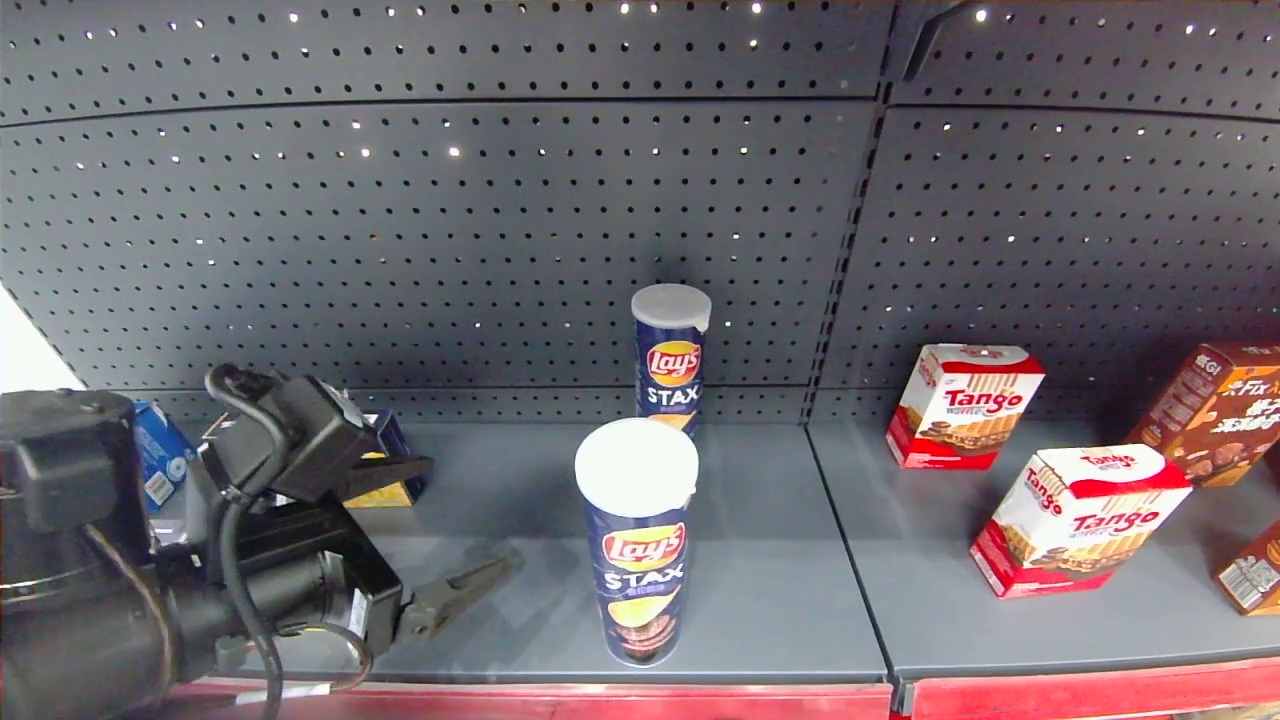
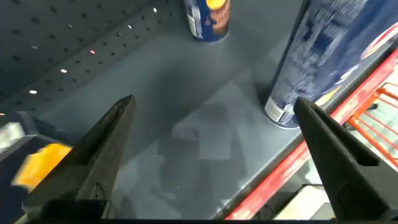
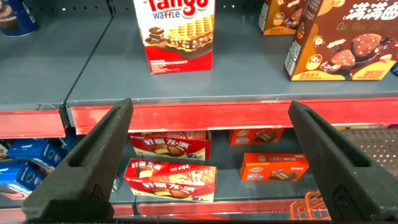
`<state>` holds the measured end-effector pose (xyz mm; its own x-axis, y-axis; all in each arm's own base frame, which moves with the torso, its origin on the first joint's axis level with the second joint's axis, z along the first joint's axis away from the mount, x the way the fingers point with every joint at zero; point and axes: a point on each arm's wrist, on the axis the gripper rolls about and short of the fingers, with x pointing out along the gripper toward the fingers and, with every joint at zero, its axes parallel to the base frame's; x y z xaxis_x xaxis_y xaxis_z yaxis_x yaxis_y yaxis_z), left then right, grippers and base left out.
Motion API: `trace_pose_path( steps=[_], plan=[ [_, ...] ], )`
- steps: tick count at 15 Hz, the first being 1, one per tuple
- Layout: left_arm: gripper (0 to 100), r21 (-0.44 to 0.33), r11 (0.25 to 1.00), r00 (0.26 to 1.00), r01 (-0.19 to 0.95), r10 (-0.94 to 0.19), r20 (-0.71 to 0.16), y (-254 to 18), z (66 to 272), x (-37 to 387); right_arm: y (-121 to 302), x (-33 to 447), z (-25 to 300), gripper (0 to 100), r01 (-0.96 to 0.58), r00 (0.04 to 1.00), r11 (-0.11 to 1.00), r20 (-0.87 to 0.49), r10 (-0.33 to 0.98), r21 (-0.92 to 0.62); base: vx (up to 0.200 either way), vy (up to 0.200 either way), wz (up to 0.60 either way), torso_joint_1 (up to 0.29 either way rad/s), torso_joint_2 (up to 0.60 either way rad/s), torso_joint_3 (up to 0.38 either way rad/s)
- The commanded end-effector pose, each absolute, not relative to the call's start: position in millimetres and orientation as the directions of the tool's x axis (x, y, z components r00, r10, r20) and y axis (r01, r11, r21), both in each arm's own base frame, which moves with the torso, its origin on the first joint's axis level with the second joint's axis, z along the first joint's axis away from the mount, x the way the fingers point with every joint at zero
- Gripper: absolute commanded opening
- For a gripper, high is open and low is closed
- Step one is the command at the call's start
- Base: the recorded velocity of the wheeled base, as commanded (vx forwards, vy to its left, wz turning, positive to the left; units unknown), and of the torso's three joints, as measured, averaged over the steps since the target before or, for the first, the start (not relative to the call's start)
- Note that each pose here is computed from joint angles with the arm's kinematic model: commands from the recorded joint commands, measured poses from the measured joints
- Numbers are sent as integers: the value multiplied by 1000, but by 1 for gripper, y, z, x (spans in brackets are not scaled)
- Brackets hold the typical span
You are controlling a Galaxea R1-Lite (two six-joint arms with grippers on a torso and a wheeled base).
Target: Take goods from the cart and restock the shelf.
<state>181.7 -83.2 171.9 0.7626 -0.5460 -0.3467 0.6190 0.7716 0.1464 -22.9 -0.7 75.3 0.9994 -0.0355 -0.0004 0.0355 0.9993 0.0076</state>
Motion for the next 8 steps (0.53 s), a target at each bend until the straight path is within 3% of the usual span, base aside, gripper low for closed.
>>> trace_pose_path(
  steps=[1, 8],
  plan=[
    [100, 126, 766, 728, 631, -528, -436, -87, 148, 187, -1, -23, 75, 100, 35, 999, 999, -2, -35, 8, 0, 0, 0, 0, 0, 0],
    [100, 176, 778, 739, 603, -463, -488, -98, 131, 209, -1, -23, 75, 100, 35, 999, 999, -2, -35, 8, 0, 0, 0, 0, 0, 0]
  ],
)
